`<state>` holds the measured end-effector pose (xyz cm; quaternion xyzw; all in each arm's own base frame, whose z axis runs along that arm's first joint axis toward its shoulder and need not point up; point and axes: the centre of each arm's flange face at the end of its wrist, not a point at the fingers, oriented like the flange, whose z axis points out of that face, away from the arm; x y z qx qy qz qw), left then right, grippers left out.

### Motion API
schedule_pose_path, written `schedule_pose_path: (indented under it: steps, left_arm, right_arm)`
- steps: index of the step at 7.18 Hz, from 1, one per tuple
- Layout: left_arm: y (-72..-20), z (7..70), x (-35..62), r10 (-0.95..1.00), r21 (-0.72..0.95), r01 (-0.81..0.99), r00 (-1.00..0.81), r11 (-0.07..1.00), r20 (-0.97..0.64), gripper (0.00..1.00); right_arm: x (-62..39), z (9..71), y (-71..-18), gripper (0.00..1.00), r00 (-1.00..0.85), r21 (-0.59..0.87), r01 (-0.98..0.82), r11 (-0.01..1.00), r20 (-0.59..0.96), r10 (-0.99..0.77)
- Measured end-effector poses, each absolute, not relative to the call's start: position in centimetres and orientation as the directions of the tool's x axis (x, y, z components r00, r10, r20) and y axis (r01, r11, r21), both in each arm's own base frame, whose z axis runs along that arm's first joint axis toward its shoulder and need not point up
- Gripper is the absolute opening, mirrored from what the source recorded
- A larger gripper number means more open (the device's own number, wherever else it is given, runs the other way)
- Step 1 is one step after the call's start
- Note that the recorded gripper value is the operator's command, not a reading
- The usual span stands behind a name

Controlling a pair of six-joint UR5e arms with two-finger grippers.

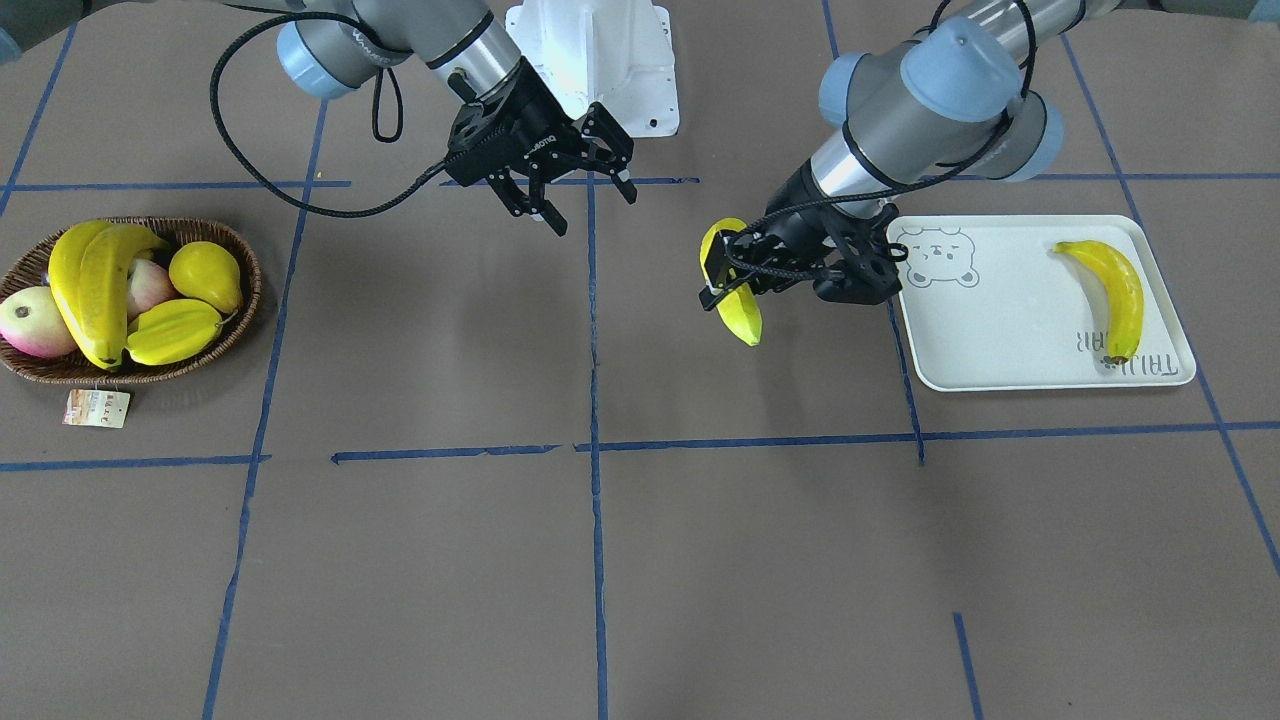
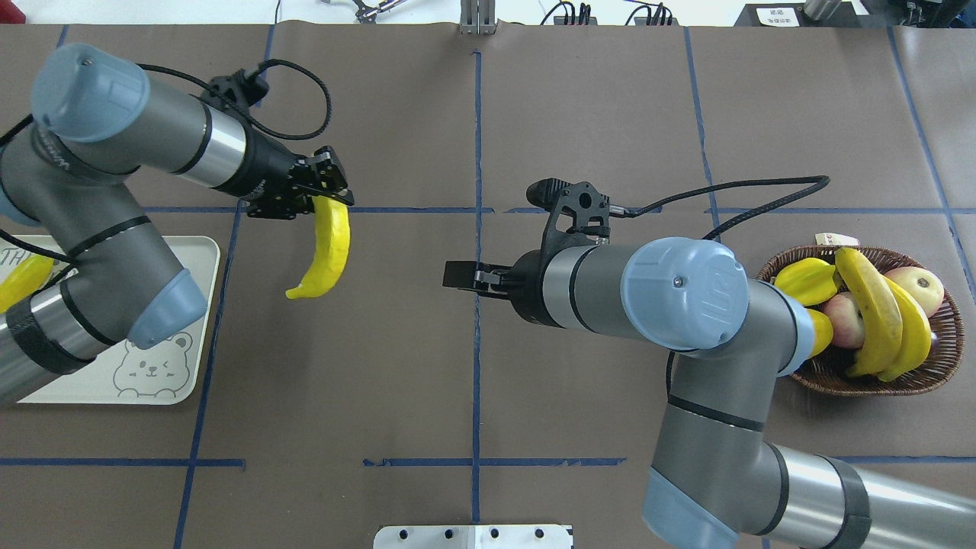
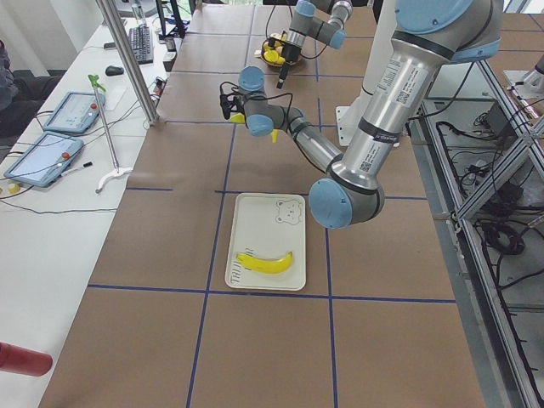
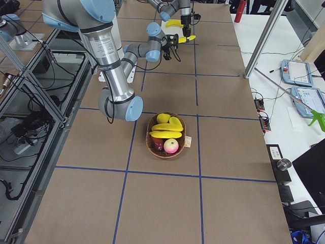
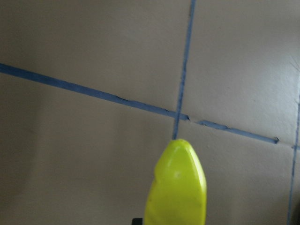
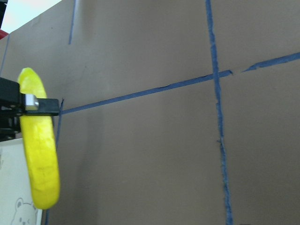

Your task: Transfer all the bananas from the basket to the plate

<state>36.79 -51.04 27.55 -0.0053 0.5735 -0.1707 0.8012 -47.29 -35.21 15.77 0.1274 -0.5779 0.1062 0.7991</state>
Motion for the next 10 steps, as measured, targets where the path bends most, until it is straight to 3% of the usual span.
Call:
schedule_pose_path:
  steps: [4, 8, 9, 10]
  left_arm:
    - [-49.8, 42.7, 28.7, -0.474, -0.316, 0.393, 0.414, 0.863, -0.777, 0.00]
    - [-45.7, 56.9, 22.5, -0.458, -0.248, 0.402, 0.598, 0.881, -0.658, 0.03]
    - [-45.6, 58.5, 22.2, -0.450, -0.233, 0.402, 0.622, 0.886, -0.641, 0.18]
    - [-45.6, 59.4, 22.2, -0.448, -0.227, 0.401, 0.634, 0.888, -0.631, 0.56]
  right_arm:
    - [-42.9, 16.8, -38.1, 1.00, 0.475, 0.038, -0.322, 0.946, 0.871, 0.127]
    - [-41.1, 17.9, -40.0, 1.00, 0.522, 0.036, -0.323, 0.946, 0.841, 0.146]
    - [-41.2, 18.0, -40.0, 1.00, 0.524, 0.036, -0.322, 0.946, 0.839, 0.146]
    - [-41.2, 18.1, -40.0, 1.00, 0.526, 0.036, -0.321, 0.946, 0.838, 0.147]
